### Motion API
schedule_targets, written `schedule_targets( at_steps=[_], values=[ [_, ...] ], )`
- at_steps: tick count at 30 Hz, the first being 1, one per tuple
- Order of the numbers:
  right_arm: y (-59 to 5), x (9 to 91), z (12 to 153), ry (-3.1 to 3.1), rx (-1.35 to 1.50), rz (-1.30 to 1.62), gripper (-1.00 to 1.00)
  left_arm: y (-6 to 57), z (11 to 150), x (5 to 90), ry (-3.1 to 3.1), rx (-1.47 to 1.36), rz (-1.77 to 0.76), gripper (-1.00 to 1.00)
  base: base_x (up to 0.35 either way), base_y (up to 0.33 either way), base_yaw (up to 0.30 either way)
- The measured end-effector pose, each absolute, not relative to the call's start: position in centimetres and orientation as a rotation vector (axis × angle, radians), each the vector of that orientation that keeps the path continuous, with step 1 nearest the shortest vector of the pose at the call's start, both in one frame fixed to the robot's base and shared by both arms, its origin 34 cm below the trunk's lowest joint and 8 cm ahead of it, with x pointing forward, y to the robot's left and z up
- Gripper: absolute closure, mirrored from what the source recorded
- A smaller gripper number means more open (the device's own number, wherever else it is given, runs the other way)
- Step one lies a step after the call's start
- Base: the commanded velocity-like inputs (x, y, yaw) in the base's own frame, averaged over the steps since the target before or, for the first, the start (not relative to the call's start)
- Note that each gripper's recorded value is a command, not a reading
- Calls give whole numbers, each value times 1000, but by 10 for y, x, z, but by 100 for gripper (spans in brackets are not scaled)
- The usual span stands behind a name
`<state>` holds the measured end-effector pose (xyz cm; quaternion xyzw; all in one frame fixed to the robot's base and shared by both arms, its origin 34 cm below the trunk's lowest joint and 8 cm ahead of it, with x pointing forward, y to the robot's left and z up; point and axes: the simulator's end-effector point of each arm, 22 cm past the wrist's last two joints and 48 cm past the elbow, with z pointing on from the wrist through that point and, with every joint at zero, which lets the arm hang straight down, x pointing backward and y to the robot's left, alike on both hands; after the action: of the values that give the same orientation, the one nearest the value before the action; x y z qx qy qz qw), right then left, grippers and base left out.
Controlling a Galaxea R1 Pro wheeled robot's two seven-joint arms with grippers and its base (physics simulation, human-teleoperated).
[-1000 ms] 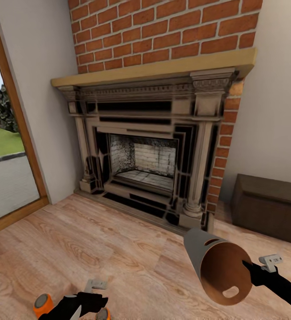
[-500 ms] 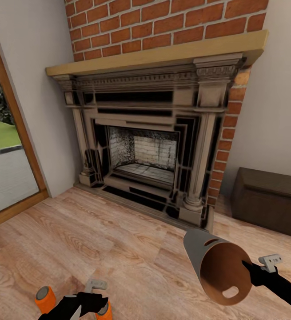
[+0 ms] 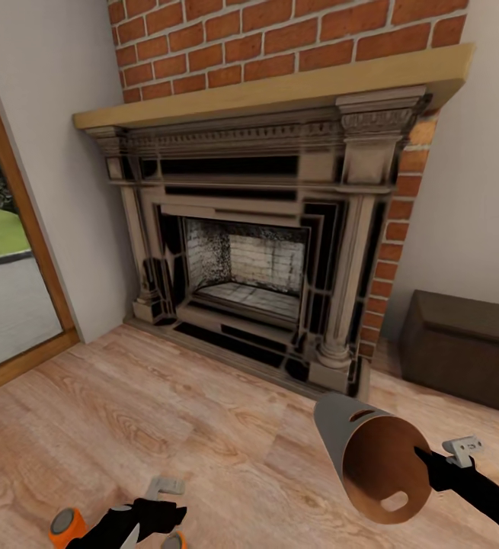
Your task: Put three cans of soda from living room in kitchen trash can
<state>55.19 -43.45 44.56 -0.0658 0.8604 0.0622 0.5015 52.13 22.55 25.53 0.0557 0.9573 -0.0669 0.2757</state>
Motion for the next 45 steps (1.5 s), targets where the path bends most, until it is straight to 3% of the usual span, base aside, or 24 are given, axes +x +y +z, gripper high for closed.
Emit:
schedule_targets(
  at_steps=[9, 45],
  values=[
    [-434, 552, 445, 2080, -160, 151, 100, 225, 256, 523, 2563, 155, -179, -100, 170, 0, 0],
    [-429, 539, 383, 2206, -167, 190, 100, 222, 188, 467, 2745, 170, -195, -100, 3, 0, 0]
  ],
)
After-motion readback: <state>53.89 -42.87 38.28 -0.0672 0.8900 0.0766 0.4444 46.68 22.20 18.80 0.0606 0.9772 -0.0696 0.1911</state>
